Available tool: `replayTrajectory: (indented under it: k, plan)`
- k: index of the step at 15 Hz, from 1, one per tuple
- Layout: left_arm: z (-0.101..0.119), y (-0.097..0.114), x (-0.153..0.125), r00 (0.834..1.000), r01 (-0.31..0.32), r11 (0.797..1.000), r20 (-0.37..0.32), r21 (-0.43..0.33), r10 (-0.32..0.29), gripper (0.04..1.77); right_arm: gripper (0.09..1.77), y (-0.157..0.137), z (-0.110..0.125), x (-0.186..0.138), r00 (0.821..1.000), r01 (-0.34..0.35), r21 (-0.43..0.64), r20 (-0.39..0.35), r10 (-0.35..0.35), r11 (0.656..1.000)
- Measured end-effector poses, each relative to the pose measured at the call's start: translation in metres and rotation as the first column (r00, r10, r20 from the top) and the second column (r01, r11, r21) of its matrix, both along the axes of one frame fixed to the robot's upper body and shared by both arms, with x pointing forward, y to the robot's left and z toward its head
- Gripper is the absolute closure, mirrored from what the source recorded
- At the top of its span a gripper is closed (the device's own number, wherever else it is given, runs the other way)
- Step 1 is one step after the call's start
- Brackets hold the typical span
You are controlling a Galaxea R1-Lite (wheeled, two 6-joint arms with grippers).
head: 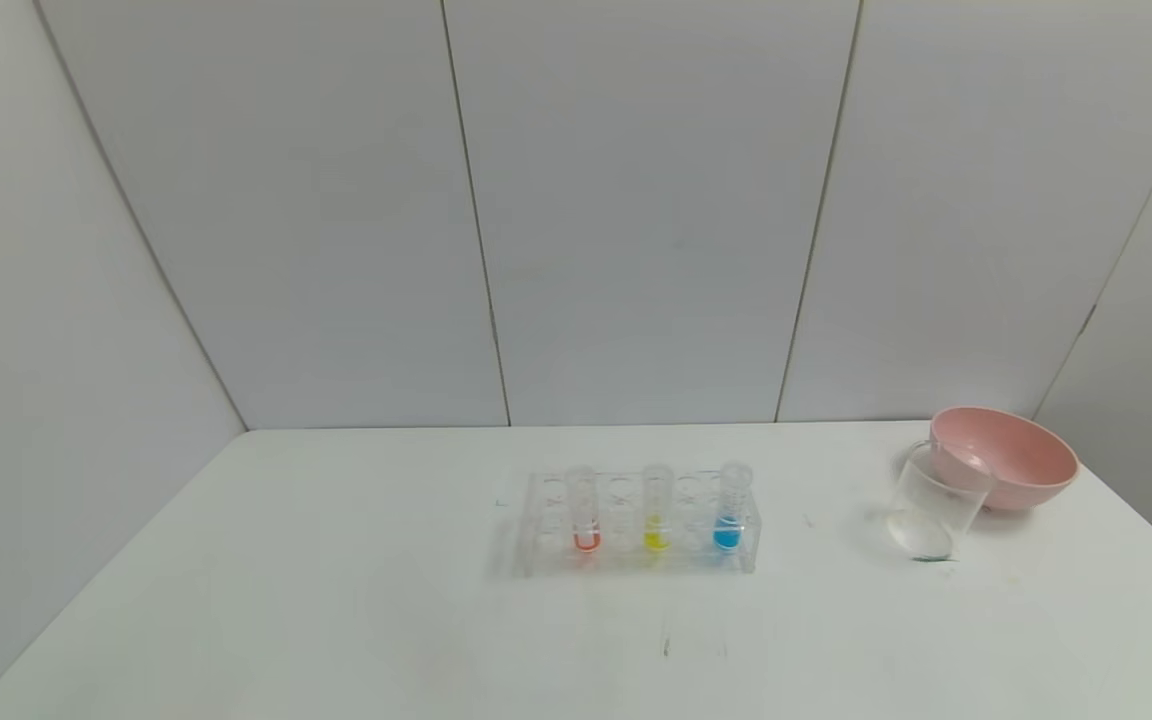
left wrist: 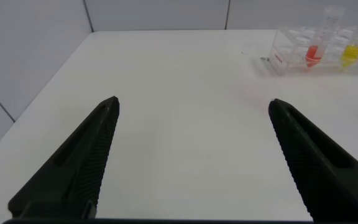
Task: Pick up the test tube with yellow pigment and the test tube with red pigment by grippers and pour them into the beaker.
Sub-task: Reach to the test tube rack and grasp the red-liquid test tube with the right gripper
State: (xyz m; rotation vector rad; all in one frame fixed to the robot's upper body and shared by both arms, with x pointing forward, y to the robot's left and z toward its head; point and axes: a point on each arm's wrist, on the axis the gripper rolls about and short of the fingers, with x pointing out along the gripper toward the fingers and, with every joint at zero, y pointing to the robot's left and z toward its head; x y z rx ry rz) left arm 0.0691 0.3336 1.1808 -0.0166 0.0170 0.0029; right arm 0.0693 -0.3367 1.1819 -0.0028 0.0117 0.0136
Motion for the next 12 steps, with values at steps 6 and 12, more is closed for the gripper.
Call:
replayTrajectory:
  k: [6,12]
  plan:
    - [0.0000,0.0000,0.0000,1.000,0.000,1.000,0.000,0.000,0.000,0.09,0.15,-0.0002,0.0005,0.0000,1.000,0.006,0.009,0.005,-0.006,1.000]
    - [0.0000,0.0000,0.0000,1.000,0.000,1.000,0.000,0.000,0.000,0.09,0.15,-0.0002,0.0007,0.0000,1.000,0.008,0.012,0.007,-0.008,1.000]
